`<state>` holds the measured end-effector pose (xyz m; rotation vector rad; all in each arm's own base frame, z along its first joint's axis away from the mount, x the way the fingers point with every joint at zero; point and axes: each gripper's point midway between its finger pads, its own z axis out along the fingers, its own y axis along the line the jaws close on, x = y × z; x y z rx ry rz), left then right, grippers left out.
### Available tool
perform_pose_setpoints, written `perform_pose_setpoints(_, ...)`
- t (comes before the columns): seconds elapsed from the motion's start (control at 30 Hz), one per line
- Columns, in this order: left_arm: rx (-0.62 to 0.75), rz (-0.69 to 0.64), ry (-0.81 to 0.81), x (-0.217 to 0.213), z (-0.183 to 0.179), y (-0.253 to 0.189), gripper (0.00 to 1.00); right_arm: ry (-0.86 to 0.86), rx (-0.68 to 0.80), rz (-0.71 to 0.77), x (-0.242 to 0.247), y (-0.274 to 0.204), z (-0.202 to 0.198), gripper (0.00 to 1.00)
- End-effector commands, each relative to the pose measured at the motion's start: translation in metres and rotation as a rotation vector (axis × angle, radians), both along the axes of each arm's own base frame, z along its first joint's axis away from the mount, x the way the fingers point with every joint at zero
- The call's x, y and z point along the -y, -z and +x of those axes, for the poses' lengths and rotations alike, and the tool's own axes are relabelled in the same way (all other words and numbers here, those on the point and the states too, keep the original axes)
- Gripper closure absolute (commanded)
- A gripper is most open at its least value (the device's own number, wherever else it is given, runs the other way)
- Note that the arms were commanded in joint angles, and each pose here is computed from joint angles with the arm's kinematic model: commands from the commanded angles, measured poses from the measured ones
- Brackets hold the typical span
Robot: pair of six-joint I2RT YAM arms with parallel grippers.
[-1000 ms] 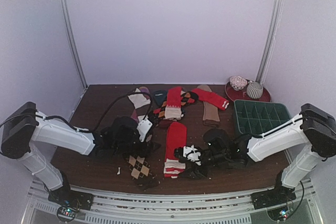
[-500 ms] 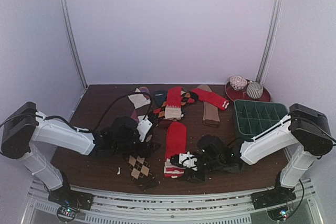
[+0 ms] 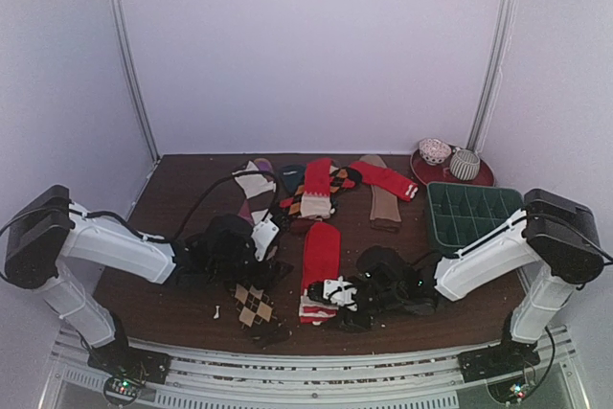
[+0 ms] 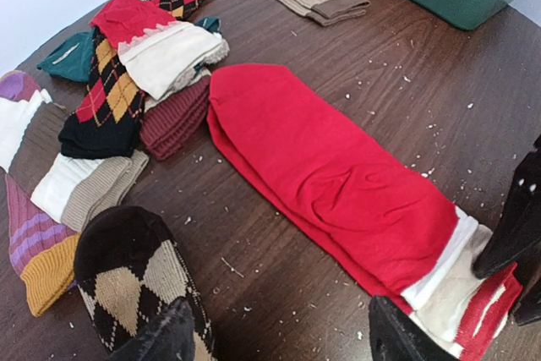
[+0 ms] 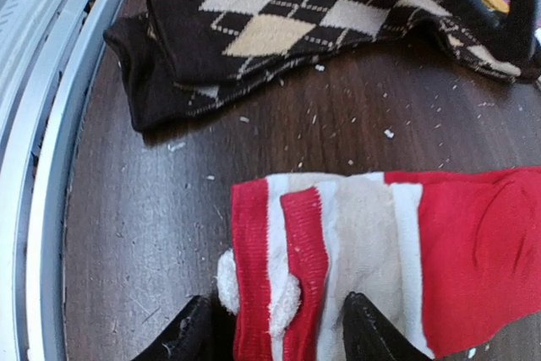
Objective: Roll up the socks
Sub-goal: Roll a pair of socks at the center of the board.
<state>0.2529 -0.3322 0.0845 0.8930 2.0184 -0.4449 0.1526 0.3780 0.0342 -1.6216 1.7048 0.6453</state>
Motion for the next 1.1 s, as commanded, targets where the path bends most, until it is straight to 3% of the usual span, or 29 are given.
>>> perform_pose_setpoints(0.0, 0.023, -0.017, -0.003, 0.002, 0.005, -0.008, 0.29, -0.011, -0.031, -0.045, 0.002, 0.018, -0.005, 0.46)
perform_pose_setpoints(0.13, 0.022, -0.013, 0.0, 0.001, 0.004, -0.008, 0.29, 0.024, -0.037, -0.069, 0.005, 0.027, -0.001, 0.51)
perform_pose_setpoints(0.3, 0.02, -0.028, 0.03, 0.004, 0.0, -0.011, 0.3, 0.129, -0.087, -0.117, 0.014, 0.038, 0.006, 0.75)
perform_pose_setpoints(0.47, 0.03, -0.043, 0.095, 0.009, -0.008, -0.015, 0.33, 0.194, -0.319, -0.108, 0.016, 0.036, 0.001, 0.9)
perform_pose_setpoints(0.67, 0.052, -0.139, 0.282, 0.026, -0.034, -0.033, 0.36, 0.282, -0.734, -0.092, 0.024, 0.039, -0.004, 0.92)
perform_pose_setpoints(0.87, 0.038, -0.219, 0.46, 0.048, -0.056, -0.038, 0.31, 0.376, -1.027, -0.14, 0.035, 0.053, -0.002, 0.93)
perform_pose_setpoints(1.07, 0.0, -0.254, 0.576, 0.066, -0.069, -0.03, 0.32, 0.413, -1.122, -0.156, 0.045, 0.055, 0.003, 0.93)
